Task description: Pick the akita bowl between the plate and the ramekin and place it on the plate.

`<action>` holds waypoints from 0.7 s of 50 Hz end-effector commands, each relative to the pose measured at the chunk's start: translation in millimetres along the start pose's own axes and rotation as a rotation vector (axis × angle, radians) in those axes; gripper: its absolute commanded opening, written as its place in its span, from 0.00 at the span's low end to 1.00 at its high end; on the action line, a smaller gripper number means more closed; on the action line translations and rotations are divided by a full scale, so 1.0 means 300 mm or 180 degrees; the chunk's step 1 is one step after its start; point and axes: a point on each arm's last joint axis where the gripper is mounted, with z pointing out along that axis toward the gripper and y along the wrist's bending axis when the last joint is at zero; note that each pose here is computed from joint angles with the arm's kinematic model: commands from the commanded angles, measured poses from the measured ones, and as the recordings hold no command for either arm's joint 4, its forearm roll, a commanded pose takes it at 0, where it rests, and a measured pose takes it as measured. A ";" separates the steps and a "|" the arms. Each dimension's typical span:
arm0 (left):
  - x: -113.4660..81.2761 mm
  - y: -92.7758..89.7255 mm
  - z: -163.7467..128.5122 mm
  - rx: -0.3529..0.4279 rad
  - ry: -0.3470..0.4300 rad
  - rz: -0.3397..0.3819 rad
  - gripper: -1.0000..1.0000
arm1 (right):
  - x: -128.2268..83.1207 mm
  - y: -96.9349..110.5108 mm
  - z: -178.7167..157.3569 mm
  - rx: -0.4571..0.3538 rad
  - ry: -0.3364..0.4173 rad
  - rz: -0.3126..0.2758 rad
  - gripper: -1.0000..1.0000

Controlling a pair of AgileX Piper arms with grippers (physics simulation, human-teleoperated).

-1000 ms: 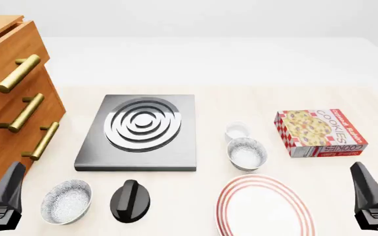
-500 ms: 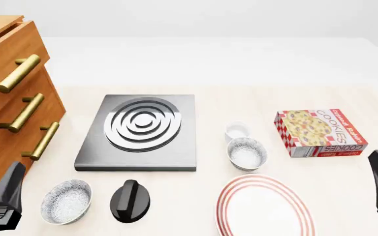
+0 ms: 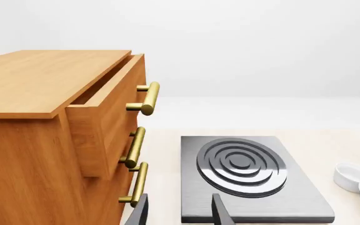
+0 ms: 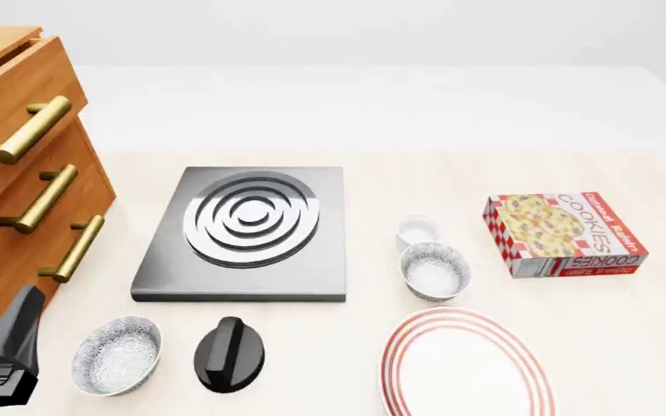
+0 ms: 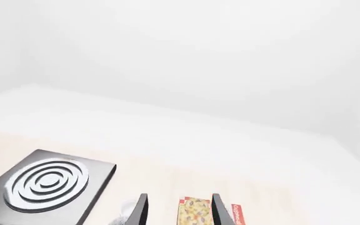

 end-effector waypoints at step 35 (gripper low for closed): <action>0.000 0.000 0.000 0.0000 0.0000 0.0000 1.00 | -0.443 -0.035 0.367 -0.0287 0.0634 -0.0089 1.00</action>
